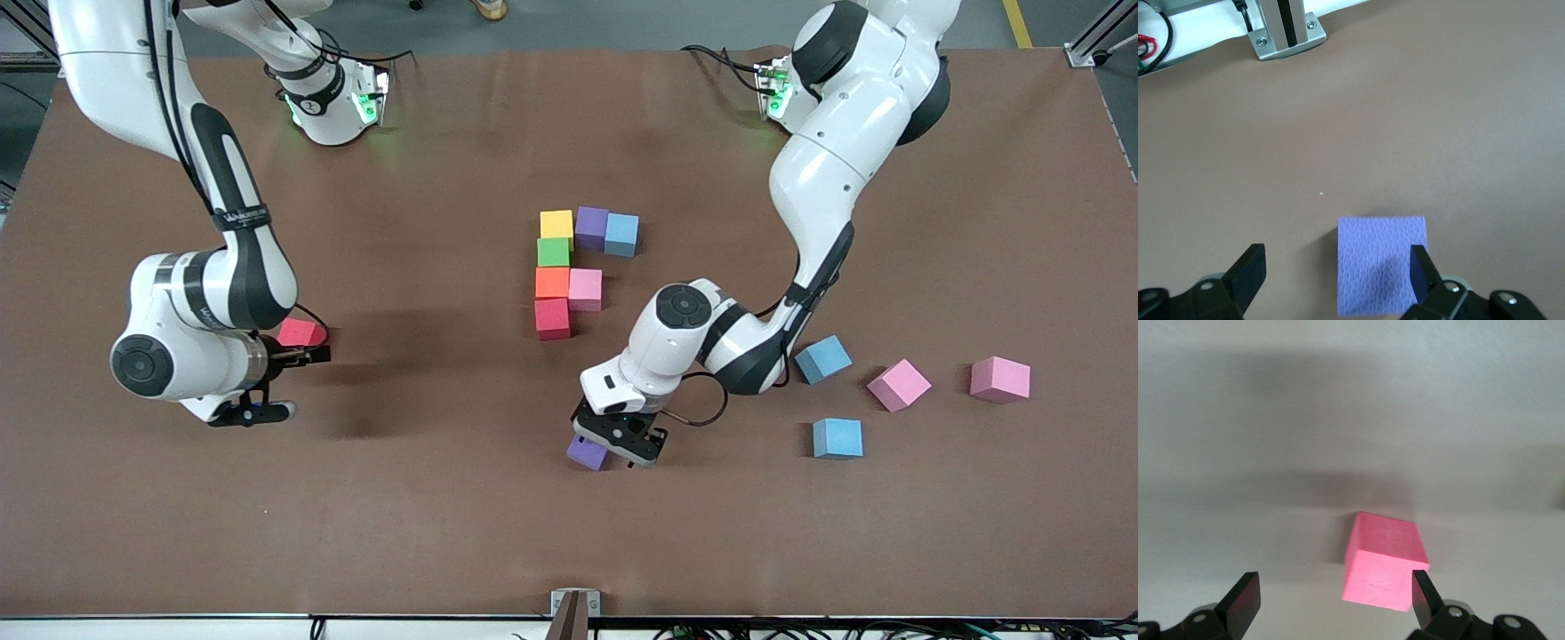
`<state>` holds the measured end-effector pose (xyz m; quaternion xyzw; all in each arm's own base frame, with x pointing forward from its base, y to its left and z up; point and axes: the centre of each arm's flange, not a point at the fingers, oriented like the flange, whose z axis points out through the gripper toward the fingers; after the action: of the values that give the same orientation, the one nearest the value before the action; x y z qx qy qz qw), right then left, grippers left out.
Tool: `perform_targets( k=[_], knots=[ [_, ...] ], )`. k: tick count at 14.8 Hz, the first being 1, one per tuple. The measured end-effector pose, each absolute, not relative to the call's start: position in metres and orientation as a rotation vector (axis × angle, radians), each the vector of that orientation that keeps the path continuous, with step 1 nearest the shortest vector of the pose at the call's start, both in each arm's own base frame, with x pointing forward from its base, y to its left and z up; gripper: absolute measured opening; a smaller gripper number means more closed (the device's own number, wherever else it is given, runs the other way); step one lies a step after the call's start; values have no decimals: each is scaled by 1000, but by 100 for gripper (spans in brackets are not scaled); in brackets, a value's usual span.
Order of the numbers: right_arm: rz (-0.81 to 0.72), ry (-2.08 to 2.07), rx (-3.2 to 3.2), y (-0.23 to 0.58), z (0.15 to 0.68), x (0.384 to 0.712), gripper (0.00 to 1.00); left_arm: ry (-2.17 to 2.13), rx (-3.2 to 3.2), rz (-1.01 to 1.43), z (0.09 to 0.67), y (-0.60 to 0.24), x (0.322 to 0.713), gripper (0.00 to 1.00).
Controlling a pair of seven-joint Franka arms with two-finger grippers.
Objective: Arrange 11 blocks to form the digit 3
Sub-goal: 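Grasp the purple block with the left gripper while the right gripper grasps red, then carry the purple and red blocks toward the column with both grippers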
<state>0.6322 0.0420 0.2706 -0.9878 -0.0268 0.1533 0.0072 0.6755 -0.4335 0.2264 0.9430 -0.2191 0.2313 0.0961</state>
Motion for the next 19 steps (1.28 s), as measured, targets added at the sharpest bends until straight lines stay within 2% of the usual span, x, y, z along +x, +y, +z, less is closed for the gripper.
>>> perform_targets(
  k=[3, 10, 19],
  knots=[
    [473, -7, -3082, 11, 266, 616, 100, -643, 2772, 695, 219, -437, 675, 95],
    [314, 85, -3089, -12, 232, 573, 100, -615, 2730, 679, 200, -446, 668, 93],
    [225, 176, -3063, -9, 205, 567, 100, -613, 2725, 679, 202, -449, 666, 93]
  ],
)
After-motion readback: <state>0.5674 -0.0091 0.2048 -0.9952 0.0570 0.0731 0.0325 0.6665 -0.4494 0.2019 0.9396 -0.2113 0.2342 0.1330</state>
